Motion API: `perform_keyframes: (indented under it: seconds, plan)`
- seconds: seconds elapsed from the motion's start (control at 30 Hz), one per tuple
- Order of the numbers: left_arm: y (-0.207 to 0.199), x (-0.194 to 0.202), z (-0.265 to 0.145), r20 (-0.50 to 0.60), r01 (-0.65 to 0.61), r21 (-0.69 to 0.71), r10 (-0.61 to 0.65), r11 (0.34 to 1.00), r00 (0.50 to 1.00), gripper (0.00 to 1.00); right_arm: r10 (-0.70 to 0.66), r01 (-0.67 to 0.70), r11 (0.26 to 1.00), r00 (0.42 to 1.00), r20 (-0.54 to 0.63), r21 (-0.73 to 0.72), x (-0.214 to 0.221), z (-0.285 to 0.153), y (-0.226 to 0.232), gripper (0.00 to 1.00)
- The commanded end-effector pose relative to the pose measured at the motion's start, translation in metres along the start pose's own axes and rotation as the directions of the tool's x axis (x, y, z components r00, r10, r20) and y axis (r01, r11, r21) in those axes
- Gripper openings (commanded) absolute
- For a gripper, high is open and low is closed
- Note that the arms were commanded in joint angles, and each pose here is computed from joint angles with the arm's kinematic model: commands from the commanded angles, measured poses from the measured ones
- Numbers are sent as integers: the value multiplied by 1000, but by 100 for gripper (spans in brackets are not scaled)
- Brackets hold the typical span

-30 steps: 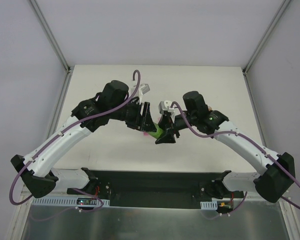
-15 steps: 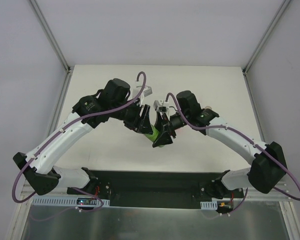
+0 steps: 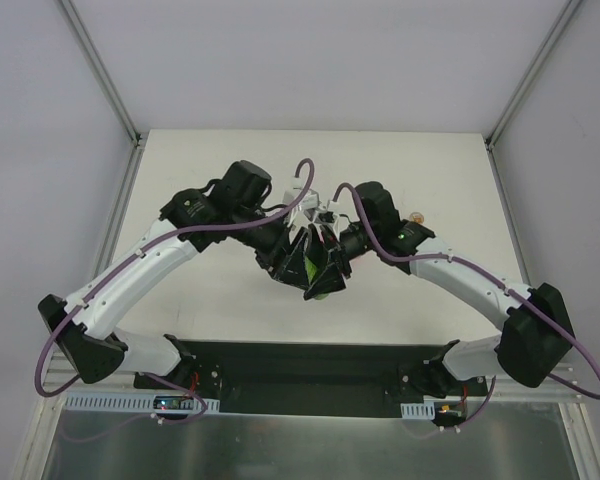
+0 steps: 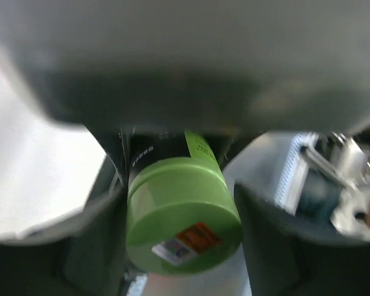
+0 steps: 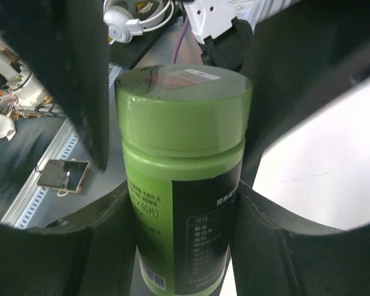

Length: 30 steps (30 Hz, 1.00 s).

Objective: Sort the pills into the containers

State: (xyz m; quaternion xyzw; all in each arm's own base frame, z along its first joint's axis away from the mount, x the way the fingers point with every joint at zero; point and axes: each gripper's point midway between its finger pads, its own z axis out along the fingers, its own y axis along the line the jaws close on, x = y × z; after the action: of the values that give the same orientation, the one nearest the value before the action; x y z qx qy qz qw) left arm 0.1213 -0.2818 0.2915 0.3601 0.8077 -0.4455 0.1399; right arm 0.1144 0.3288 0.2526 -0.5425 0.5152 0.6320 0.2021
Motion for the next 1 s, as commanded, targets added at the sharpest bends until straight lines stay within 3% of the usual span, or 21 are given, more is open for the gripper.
perform_keyframes:
  seconds: [0.0,0.13,0.27,0.37,0.53,0.67,0.8,0.97]
  plan:
    - [-17,19,6,-109,27,135,-12,990,994,66,-206,208,978,977,56,-23,-38,-2,17,9]
    - [-18,10,0,-75,13,118,-4,993,997,77,-208,209,978,977,53,-19,-37,-3,16,9]
    - [-17,-5,-19,30,-14,64,12,998,999,93,-220,220,976,975,45,-2,-36,-4,14,9]
    - [-16,-12,-33,98,-15,19,13,1000,995,97,-226,225,974,974,29,20,-34,-5,11,9]
    - [3,-15,-43,207,99,-116,-74,988,976,98,-268,268,959,963,-17,87,-29,-9,3,9]
    - [4,-20,-56,362,197,-137,-136,971,922,99,-329,338,918,941,-77,208,-29,-18,-12,9]
    - [18,-30,-60,523,325,-129,-215,937,825,99,-373,393,870,919,-125,296,-32,-26,-21,9]
    - [19,-50,-66,668,333,-71,-203,940,716,99,-370,410,819,912,-178,402,-35,-36,-37,8]
